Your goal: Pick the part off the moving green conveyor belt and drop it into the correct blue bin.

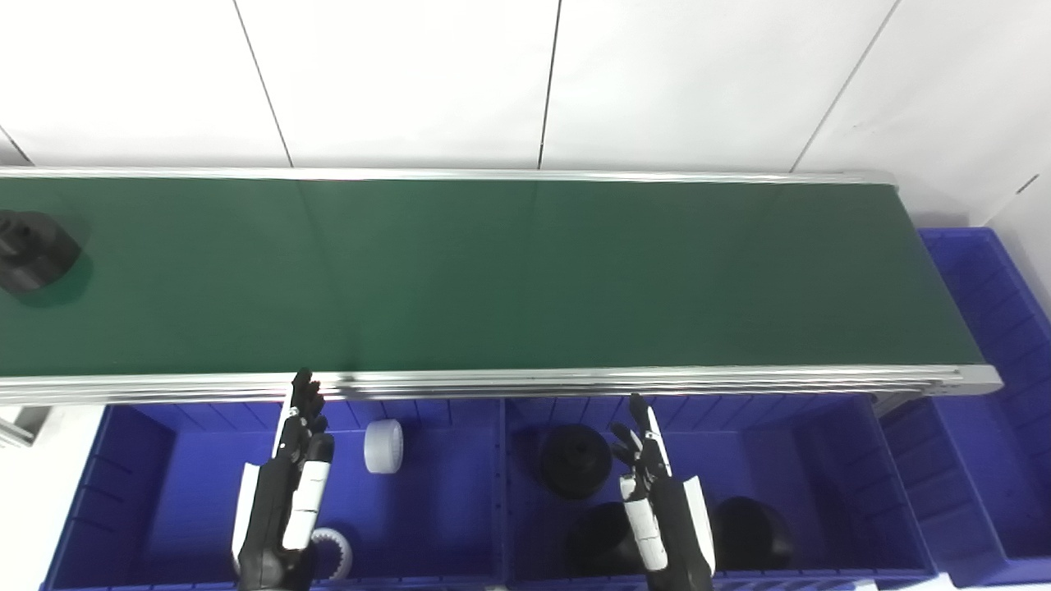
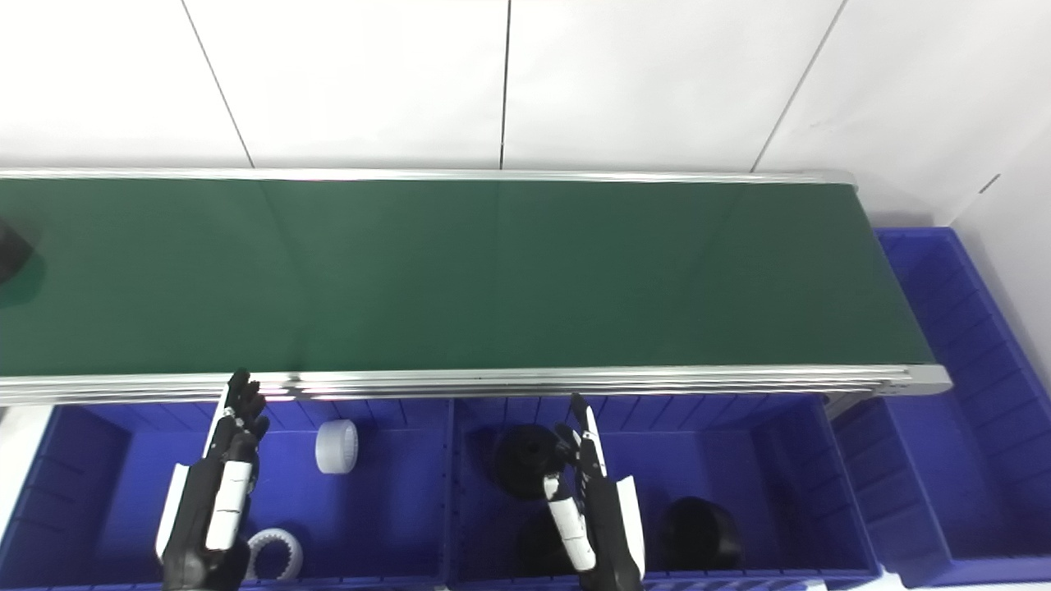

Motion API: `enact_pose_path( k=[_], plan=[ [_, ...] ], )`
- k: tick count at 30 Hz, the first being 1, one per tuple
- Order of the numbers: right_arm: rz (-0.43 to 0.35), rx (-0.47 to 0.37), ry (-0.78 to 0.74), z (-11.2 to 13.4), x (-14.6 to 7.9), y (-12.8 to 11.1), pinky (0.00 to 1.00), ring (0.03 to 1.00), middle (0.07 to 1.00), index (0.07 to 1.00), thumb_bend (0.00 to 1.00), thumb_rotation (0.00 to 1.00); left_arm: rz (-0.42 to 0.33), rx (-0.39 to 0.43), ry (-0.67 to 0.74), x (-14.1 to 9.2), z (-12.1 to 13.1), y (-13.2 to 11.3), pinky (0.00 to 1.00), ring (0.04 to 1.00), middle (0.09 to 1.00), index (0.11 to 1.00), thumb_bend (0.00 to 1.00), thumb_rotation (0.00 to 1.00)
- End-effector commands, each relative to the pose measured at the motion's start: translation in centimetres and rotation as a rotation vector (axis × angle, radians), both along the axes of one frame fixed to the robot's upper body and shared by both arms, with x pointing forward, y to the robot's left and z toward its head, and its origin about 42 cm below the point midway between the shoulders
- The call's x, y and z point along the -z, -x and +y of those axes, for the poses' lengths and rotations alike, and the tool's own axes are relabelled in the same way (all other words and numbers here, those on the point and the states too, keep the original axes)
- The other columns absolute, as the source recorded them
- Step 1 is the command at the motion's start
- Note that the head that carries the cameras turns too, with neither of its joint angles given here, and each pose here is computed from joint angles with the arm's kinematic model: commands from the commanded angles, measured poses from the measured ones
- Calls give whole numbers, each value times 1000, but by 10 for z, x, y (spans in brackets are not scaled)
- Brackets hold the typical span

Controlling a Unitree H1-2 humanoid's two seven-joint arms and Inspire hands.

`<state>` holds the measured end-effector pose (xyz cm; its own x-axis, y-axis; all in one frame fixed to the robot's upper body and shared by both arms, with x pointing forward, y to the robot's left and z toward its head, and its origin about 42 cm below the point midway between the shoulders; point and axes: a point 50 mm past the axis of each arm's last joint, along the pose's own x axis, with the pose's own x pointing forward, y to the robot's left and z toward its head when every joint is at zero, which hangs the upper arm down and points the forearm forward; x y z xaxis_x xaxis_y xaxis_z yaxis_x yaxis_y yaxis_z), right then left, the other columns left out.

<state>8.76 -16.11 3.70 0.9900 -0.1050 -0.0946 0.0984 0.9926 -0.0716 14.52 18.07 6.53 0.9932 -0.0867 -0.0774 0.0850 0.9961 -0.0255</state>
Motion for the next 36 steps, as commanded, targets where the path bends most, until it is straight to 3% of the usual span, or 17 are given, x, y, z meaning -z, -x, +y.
enact_pose_path(
  k=[1,36],
  plan=[
    [-32,6,-7,2,-7,-1,880,920,997,1000,706,1000,-69,1,0,-8,2,-3,1000,1000,1000,1000,661,892],
    [-30,1,-19,2,-3,-1,877,916,994,1000,729,1000,-70,20,-11,-5,1,-3,1000,1000,1000,1000,674,888]
  ],
)
